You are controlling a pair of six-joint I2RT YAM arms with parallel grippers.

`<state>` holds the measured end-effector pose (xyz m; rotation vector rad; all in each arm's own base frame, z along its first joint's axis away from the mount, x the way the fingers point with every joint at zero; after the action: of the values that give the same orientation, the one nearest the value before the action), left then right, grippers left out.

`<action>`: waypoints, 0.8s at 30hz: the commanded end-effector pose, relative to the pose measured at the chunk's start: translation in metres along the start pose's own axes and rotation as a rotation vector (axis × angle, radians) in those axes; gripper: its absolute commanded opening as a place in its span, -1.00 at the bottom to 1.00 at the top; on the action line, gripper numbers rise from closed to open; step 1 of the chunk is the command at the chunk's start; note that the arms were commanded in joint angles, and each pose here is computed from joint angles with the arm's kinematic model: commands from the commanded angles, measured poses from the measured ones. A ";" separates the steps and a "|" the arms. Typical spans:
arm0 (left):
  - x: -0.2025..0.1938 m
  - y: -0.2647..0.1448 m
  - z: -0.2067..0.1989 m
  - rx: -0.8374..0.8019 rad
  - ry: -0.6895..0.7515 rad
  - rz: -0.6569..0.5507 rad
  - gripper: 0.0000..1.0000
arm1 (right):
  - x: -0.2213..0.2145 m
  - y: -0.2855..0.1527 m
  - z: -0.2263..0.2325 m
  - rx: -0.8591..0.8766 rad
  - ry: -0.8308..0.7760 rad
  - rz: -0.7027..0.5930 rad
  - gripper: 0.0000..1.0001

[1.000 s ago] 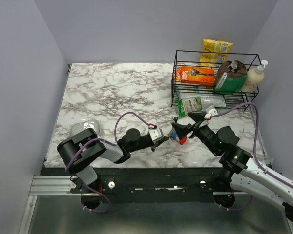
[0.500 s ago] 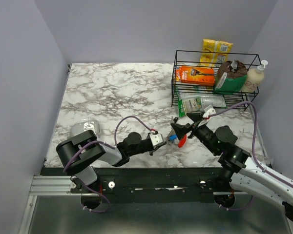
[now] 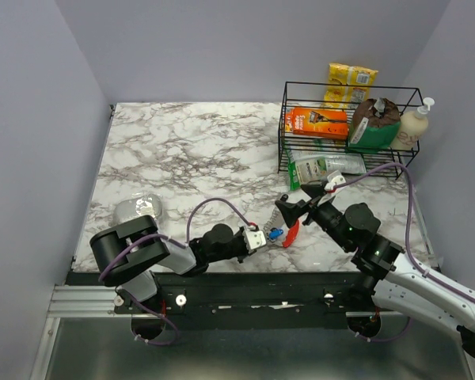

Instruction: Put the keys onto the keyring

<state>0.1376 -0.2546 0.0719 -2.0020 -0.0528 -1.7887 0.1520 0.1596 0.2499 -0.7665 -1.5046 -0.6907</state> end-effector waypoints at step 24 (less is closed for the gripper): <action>-0.008 -0.021 -0.014 0.095 0.084 0.076 -0.85 | -0.029 0.007 0.008 0.017 0.039 0.139 0.99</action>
<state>0.1187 -0.2441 0.0701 -1.8909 -0.0193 -1.7922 0.1548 0.1671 0.2284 -0.8147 -1.4388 -0.6117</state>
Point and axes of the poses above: each gripper's point midway between its finger pads, its own y axis out along the fingers, its own z axis along the line the jaws close on, x = y × z, the point moved 9 cm from there along -y, back along the fingers, and after that the axes turned 11 degrees about -y, right-handed, at the moved point
